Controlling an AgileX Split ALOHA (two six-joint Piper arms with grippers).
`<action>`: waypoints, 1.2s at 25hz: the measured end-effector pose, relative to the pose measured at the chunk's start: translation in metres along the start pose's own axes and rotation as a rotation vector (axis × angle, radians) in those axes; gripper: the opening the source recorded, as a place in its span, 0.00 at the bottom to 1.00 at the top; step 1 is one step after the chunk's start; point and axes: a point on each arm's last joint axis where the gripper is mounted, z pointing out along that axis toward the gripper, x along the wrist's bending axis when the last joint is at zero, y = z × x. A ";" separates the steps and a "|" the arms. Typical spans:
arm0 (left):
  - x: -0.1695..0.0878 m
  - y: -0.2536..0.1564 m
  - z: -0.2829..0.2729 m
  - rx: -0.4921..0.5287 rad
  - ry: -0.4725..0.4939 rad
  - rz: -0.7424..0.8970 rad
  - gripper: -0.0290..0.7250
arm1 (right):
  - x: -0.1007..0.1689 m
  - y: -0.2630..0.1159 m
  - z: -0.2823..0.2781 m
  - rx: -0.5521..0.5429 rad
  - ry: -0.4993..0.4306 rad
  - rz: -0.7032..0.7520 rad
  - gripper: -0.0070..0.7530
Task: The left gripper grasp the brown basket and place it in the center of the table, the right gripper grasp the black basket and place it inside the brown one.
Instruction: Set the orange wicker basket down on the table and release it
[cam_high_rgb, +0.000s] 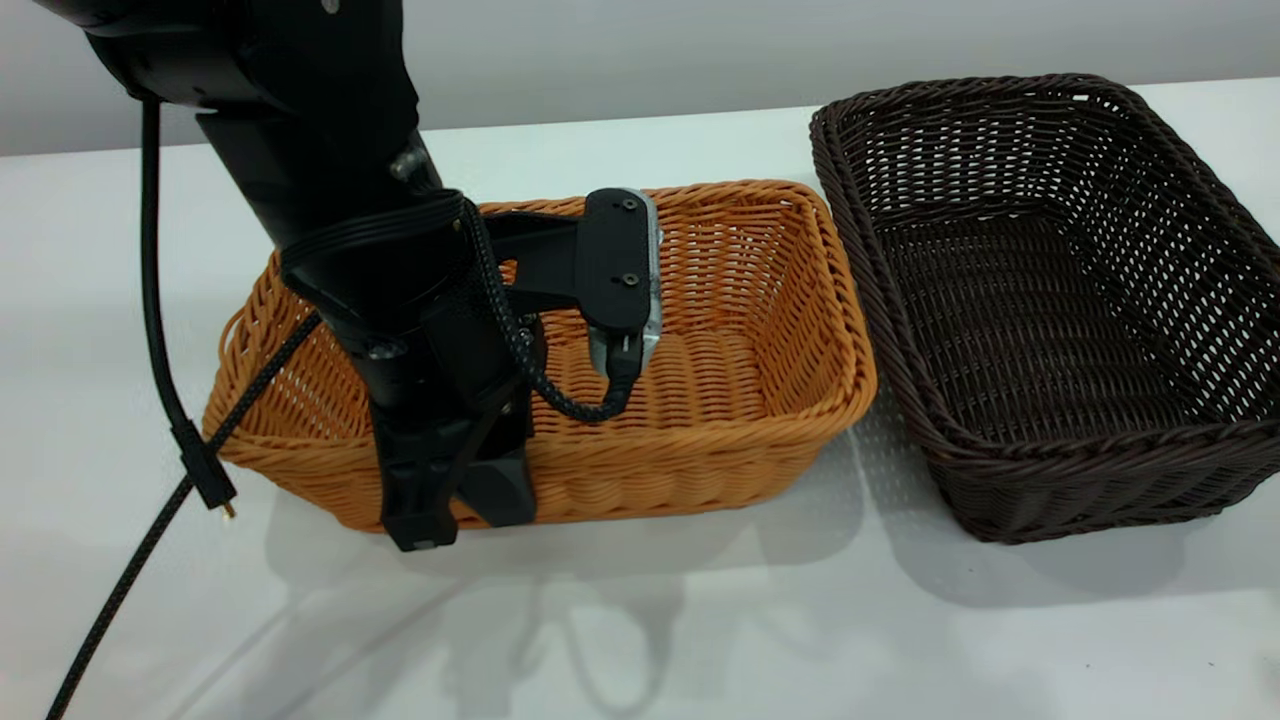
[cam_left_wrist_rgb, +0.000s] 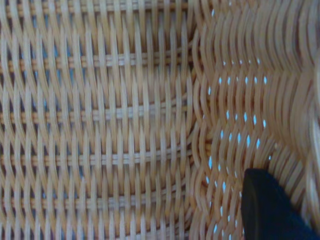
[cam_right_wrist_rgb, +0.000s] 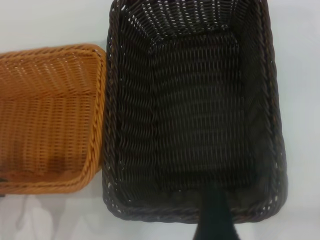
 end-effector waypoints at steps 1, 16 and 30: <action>0.000 -0.001 0.000 0.010 0.000 -0.006 0.18 | 0.000 0.000 0.000 0.000 0.000 0.000 0.59; 0.005 -0.001 -0.001 0.009 0.059 -0.084 0.58 | 0.000 0.000 0.000 0.004 0.001 0.000 0.59; -0.004 -0.001 -0.062 0.003 0.048 -0.119 0.60 | 0.000 -0.001 0.000 0.007 0.002 0.000 0.59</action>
